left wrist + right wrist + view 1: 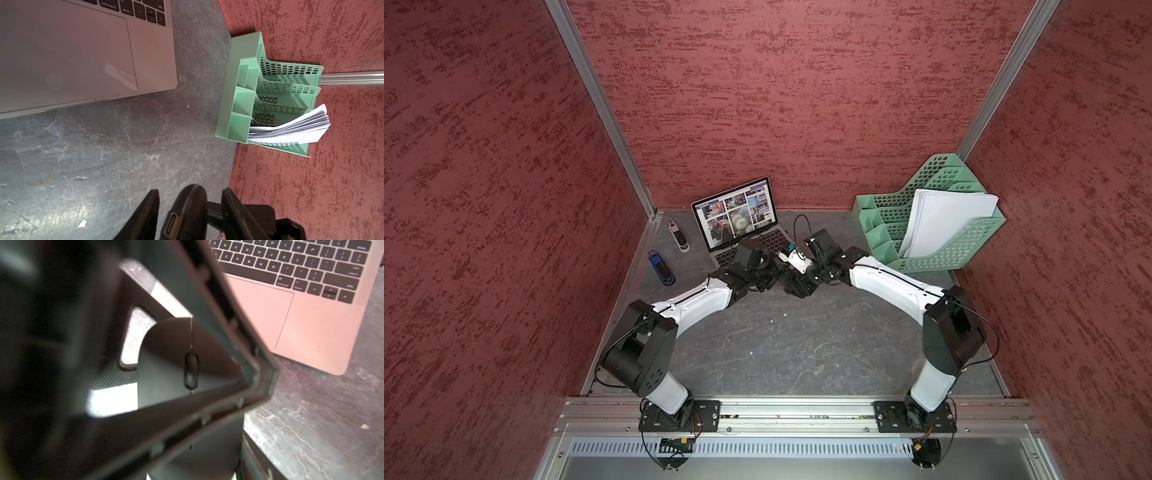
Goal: Remove the wireless mouse receiver from the laptop
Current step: Place the mouse at the center of the board.
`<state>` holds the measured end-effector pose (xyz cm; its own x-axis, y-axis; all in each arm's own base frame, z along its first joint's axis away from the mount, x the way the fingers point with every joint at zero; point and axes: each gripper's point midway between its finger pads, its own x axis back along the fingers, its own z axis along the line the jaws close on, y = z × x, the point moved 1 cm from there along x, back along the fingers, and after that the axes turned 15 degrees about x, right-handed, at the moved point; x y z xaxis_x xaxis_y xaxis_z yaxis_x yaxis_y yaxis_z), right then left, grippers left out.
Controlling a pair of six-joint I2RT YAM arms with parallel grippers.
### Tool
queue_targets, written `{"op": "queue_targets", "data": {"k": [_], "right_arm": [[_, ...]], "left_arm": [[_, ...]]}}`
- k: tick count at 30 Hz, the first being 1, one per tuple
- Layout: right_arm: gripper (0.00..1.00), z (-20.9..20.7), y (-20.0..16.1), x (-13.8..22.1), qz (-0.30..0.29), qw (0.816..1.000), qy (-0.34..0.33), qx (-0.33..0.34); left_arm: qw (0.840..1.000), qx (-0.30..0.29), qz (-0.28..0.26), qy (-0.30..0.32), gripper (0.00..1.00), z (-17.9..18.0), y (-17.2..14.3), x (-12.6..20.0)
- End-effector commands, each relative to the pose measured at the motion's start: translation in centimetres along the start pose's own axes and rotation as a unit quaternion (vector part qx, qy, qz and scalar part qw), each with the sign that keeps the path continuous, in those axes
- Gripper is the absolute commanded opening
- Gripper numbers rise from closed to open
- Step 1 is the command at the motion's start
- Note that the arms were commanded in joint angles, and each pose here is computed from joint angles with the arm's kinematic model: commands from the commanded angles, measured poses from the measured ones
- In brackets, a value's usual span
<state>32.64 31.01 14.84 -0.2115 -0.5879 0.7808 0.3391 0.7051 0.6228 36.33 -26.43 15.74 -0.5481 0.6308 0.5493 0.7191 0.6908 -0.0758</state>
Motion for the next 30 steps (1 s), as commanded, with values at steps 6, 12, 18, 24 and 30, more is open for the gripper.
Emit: {"op": "queue_targets", "data": {"k": [6,12,18,24,30], "right_arm": [[0.44,0.2,2.6,0.5,-0.038,0.999,0.006,0.013],[0.44,0.1,2.7,0.5,-0.039,0.999,0.006,0.013],[0.65,-0.1,2.7,0.7,-0.038,0.999,-0.002,0.015],[0.98,0.2,3.1,2.5,-0.038,0.997,-0.041,0.049],[0.98,2.9,2.5,4.3,-0.008,0.984,-0.113,0.14]], "left_arm": [[1.0,-0.008,0.008,0.002,0.38,0.5,-0.4,-0.3],[1.0,-0.007,0.012,0.005,0.32,0.6,-0.6,-0.4],[1.0,-0.008,0.016,0.005,0.29,0.5,-0.6,-0.4],[0.997,0.001,0.037,0.062,0.28,0.6,-0.9,-0.2],[0.989,0.023,0.076,0.122,0.2,0.1,-0.3,0.7]]}}
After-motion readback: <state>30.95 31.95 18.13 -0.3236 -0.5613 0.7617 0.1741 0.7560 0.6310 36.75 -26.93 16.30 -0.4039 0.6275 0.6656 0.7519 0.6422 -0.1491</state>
